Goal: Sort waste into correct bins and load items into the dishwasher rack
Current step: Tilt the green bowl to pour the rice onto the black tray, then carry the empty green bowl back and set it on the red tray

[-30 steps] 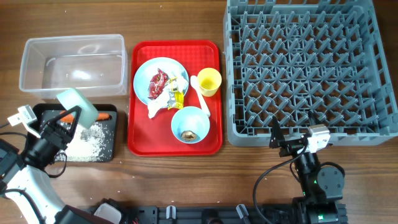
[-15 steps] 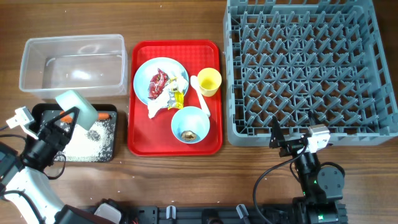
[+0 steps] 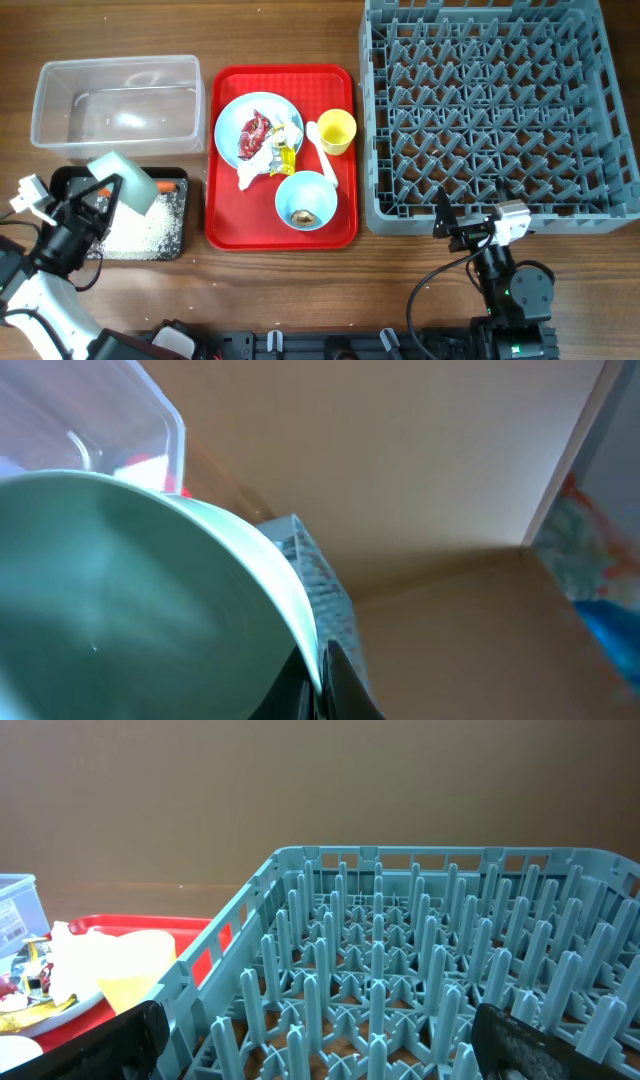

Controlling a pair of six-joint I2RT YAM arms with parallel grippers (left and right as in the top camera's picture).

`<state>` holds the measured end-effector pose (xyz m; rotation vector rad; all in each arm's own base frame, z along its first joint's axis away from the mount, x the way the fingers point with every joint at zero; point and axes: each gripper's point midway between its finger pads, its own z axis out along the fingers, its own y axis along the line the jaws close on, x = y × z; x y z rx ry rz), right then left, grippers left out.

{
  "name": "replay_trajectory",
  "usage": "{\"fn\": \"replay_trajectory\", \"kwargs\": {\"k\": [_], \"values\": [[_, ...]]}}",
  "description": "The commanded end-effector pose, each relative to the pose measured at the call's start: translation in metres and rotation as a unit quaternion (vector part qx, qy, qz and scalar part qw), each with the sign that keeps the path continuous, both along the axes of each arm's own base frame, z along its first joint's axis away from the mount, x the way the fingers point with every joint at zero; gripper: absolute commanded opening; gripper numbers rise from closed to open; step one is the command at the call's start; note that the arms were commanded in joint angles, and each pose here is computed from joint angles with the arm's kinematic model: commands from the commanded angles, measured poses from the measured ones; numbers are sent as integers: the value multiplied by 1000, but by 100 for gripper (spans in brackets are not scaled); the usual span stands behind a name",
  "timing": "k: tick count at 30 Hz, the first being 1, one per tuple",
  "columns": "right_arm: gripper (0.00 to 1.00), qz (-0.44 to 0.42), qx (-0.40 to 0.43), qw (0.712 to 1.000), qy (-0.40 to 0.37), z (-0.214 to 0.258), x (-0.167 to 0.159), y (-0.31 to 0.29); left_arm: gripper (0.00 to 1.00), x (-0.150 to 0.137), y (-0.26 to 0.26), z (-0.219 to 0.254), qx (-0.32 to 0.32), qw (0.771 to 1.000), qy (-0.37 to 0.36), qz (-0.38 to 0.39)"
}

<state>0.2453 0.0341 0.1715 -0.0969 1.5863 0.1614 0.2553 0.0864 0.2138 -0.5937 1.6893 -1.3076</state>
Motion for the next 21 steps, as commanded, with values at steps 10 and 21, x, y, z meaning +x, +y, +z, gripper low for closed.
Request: {"fn": "replay_trajectory", "kwargs": {"k": [10,21], "values": [[100,-4,7,1000,1,0,0,-2,4,4,19,-44,45,990,119,60],[100,-4,7,1000,1,0,0,-2,4,41,-37,-27,221,953,208,-11]]}}
